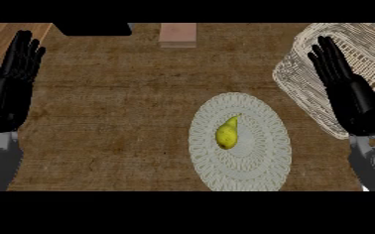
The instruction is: Pick the pear from the placemat and place it in the basket
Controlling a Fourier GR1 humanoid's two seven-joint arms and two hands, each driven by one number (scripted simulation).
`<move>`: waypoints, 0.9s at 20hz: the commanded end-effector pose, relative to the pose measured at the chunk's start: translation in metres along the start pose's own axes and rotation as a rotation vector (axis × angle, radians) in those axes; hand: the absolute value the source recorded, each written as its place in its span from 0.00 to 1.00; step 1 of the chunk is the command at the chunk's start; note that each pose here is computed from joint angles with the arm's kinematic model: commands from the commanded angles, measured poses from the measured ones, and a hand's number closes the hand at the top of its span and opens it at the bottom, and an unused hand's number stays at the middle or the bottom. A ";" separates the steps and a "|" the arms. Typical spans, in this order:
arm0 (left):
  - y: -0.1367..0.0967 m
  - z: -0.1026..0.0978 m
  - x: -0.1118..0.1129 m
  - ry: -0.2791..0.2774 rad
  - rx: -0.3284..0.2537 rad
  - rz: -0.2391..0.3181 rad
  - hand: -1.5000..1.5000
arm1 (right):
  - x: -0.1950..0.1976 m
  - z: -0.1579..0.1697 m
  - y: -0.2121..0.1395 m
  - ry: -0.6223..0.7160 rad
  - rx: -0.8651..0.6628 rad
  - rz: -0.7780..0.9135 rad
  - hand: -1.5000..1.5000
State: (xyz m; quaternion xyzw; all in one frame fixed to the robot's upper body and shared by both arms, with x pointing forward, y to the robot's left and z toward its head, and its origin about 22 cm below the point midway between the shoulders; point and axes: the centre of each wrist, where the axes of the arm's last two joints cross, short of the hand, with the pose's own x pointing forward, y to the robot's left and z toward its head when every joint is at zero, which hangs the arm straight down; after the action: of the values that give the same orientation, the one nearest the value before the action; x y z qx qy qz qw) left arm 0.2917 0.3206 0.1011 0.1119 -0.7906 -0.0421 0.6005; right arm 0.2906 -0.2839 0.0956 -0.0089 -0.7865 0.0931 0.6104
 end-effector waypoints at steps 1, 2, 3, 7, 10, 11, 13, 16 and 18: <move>0.000 0.019 -0.026 0.146 -0.027 -0.017 0.50 | -0.022 -0.010 0.011 0.037 -0.015 -0.106 1.00; -0.003 0.023 -0.043 0.255 -0.021 -0.008 0.50 | -0.022 -0.019 0.020 0.044 -0.042 -0.165 1.00; -0.022 0.048 -0.065 0.354 -0.038 0.030 0.50 | -0.025 -0.018 0.032 0.094 -0.050 -0.247 1.00; -0.049 0.095 -0.107 0.707 -0.166 0.061 0.50 | -0.019 -0.039 0.083 0.071 0.198 -0.262 1.00; -0.050 0.116 -0.121 0.788 -0.169 0.056 0.50 | -0.026 -0.048 0.164 0.139 0.165 -0.323 1.00; -0.035 0.109 -0.118 0.791 -0.156 0.051 0.50 | -0.018 -0.057 0.187 0.155 0.162 -0.255 0.00; -0.042 0.111 -0.121 0.787 -0.131 0.035 0.50 | -0.010 -0.061 0.221 0.183 0.113 -0.166 0.00; -0.043 0.118 -0.121 0.813 -0.119 0.036 0.50 | -0.005 -0.090 0.200 0.308 0.099 0.026 0.00; -0.057 0.128 -0.124 0.809 -0.130 0.047 0.50 | -0.011 -0.094 0.181 0.338 0.063 0.259 0.00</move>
State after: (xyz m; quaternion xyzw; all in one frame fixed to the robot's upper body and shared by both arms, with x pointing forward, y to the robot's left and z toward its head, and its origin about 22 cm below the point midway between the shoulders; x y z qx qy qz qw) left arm 0.2274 0.2954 -0.0388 0.0674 -0.5312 -0.0354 0.8438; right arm 0.3499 -0.0920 0.0726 0.0133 -0.6885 0.1323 0.7129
